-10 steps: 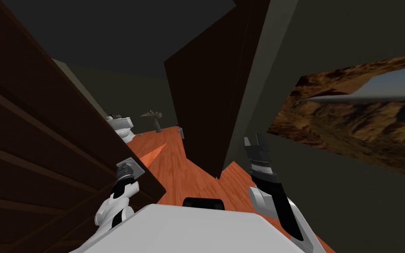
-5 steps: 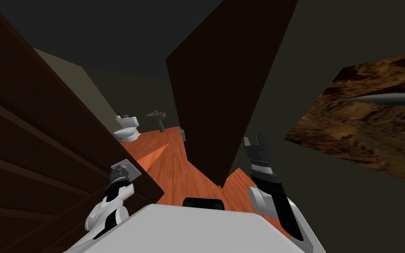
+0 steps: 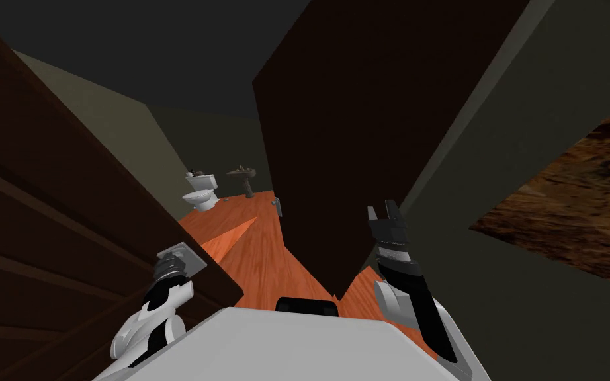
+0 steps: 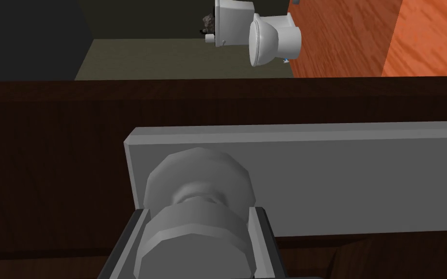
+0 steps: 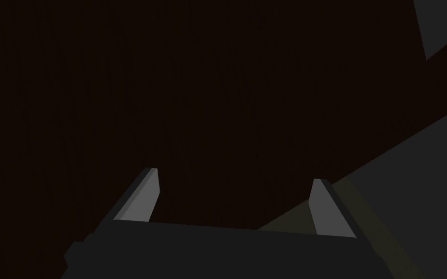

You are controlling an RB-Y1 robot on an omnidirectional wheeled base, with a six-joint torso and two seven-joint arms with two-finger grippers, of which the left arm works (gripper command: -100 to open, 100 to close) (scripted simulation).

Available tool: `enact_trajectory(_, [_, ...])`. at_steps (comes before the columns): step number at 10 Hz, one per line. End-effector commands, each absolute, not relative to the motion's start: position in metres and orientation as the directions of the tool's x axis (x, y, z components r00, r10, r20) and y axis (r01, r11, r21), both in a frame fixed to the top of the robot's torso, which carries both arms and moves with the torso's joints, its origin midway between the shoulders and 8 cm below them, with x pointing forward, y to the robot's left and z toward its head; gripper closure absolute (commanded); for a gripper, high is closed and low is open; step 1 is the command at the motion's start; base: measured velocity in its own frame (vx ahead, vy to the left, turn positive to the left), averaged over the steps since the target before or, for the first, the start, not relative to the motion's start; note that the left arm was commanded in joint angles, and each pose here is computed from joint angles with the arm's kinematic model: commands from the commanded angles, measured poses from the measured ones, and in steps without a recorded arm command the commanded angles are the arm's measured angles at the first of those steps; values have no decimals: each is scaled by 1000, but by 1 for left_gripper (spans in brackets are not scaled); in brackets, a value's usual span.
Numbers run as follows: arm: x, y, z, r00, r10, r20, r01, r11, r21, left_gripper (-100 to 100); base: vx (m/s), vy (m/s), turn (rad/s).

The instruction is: Push the door open

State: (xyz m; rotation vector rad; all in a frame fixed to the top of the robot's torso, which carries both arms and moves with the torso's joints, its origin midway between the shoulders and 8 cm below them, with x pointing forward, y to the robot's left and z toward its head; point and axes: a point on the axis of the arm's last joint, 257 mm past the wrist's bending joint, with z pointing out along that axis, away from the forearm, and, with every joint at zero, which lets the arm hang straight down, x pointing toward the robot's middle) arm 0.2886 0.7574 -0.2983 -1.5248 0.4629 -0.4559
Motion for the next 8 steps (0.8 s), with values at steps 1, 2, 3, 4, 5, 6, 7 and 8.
enact_trajectory(1, [281, 764, -293, 849, -528, -1, 4, 8, -1000, 100, 11, 87, -117])
enact_trajectory(2, [275, 768, -289, 860, -511, 1, 10, 14, -1000, 100, -22, 108, -175])
enact_trajectory(3, [271, 771, -287, 867, -499, 3, 13, 18, -1000, 100, -21, 119, -130])
enact_trajectory(4, [267, 774, -285, 874, -487, 4, 17, 22, -1000, 100, 9, 121, -103])
enact_trajectory(5, [262, 776, -282, 880, -474, 5, 20, 26, -999, 100, 13, 109, -94])
enact_trajectory(6, [262, 776, -282, 880, -474, 5, 20, 26, -999, 100, 10, 72, -43])
enact_trajectory(7, [252, 783, -277, 897, -442, 9, 28, 36, -999, 100, 1, 72, -111])
enact_trajectory(8, [246, 786, -275, 905, -426, 11, 31, 41, -999, 100, -9, 103, -141])
